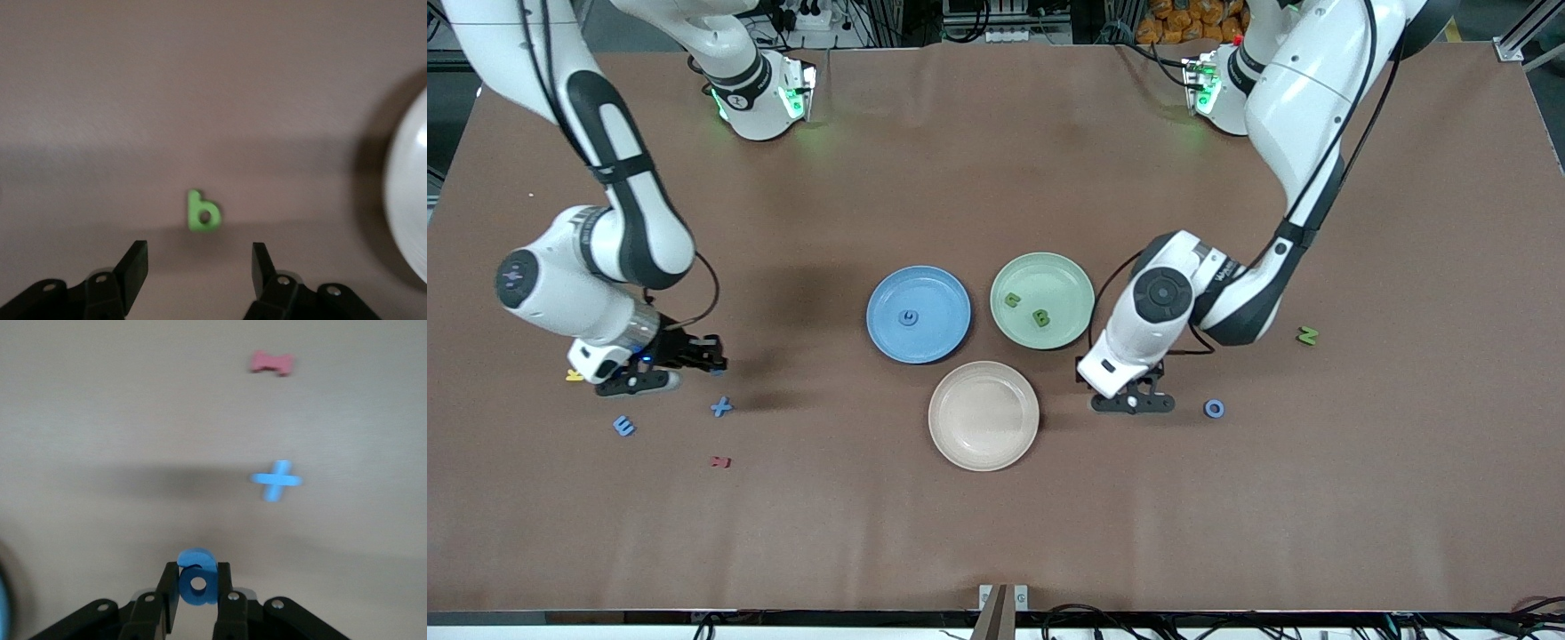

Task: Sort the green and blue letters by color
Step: 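Lower the a onto the blue plate while the left gripper grasps b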

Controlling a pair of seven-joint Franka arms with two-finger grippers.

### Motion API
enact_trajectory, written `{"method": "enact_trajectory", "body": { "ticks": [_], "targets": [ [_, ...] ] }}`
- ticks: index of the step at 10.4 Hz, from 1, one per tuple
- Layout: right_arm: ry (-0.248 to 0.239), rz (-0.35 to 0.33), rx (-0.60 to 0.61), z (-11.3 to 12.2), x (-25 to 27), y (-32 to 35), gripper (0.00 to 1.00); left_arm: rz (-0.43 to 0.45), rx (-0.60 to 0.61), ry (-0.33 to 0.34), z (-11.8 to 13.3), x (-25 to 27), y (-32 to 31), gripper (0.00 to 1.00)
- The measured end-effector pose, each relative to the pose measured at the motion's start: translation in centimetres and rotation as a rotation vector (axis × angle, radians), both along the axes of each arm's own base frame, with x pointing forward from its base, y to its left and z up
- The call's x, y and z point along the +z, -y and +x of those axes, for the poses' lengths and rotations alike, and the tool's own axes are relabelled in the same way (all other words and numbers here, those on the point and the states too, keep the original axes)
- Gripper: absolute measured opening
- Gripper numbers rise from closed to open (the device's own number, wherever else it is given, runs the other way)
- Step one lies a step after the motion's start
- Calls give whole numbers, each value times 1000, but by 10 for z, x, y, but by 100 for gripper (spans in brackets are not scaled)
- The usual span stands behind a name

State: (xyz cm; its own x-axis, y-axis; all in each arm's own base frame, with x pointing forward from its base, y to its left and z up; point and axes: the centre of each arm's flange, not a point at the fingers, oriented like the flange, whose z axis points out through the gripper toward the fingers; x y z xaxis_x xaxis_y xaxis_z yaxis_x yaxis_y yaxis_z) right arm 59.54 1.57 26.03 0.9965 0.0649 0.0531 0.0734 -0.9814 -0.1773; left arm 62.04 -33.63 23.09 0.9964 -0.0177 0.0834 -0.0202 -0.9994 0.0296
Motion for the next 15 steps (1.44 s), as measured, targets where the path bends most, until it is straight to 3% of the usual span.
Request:
{"method": "enact_trajectory", "body": {
  "ticks": [2,5,9,11,12,15],
  "targets": [
    [-22,-18,-51,-6,3,-76,27,22,4,16,16,-25,-12,70],
    [-42,-39,-63,-35,5,-188,27,7,-7,33,21,-50,-7,70],
    [-55,-62,-3,-79,-2,-283,27,6,-8,41,23,-48,-5,63],
    [-35,-63,37,-92,-6,-329,29,9,-8,37,23,-51,-5,58],
    [-27,-60,32,-90,-5,-341,34,9,-8,38,23,-51,-6,58],
    [-12,-61,-8,-67,1,-318,80,9,-9,37,23,-51,-5,57]
  ]
}}
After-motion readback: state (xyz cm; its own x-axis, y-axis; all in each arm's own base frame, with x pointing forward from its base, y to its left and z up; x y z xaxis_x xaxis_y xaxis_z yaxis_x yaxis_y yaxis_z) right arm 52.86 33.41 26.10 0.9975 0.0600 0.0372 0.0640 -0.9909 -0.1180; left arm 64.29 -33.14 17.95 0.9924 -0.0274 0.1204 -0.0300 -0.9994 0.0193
